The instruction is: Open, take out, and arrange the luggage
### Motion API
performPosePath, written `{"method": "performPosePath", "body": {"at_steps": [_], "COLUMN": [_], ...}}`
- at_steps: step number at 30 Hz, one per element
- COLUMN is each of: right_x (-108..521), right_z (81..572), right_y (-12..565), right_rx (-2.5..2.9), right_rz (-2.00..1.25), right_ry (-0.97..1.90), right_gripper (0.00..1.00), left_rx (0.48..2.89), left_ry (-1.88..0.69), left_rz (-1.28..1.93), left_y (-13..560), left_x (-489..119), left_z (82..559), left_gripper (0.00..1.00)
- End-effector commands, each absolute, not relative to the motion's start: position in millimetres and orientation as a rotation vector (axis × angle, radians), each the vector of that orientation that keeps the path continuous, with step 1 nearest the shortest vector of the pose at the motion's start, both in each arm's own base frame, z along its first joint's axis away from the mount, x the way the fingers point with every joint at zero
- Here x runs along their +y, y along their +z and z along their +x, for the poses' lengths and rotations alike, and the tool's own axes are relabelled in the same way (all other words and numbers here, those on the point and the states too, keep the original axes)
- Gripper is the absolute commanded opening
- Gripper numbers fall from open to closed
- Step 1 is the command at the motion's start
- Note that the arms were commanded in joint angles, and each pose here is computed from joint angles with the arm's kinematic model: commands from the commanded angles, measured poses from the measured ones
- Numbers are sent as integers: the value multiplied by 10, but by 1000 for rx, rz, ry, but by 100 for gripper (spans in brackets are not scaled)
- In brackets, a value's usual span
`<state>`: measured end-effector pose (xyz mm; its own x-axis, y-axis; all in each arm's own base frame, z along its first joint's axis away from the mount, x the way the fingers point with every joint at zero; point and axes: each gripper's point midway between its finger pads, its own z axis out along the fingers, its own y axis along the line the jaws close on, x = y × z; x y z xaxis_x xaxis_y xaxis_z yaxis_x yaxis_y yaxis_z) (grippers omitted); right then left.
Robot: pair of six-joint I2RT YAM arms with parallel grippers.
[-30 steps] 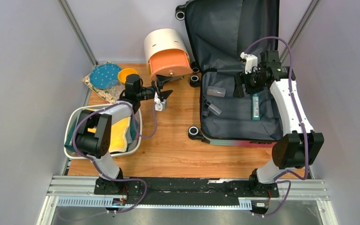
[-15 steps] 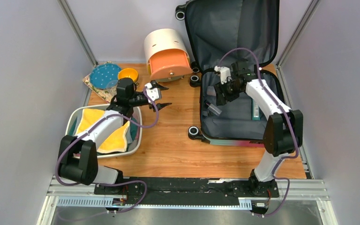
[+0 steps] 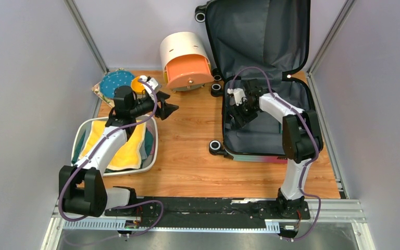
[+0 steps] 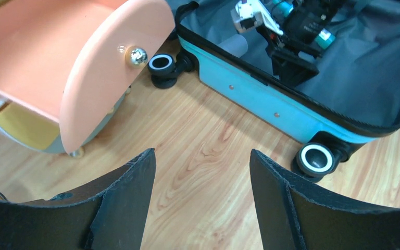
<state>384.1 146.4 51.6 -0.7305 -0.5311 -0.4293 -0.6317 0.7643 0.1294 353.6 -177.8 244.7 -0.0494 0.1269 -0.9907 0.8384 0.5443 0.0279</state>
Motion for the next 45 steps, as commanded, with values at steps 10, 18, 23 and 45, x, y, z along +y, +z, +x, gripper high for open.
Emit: {"method": "performPosePath", "body": {"at_steps": [10, 18, 23, 45], "right_x": [1352, 1428, 1821, 3341], "right_z": [4082, 4659, 5006, 5400], "right_y": [735, 2328, 3534, 3627], "right_rx": [2478, 2061, 1634, 1269], "right_rz": [-961, -980, -1042, -1244], "right_ry": [193, 34, -114, -174], "right_gripper": [22, 13, 14, 24], "left_rx": [1627, 1607, 1612, 1548], "left_ry": [-759, -736, -723, -663], "left_rz": [581, 489, 386, 286], "left_y": [2580, 2679, 2684, 2693], "left_x": [-1611, -1453, -1253, -982], "left_z": [3644, 3681, 3711, 3559], "left_gripper": [72, 72, 72, 72]}}
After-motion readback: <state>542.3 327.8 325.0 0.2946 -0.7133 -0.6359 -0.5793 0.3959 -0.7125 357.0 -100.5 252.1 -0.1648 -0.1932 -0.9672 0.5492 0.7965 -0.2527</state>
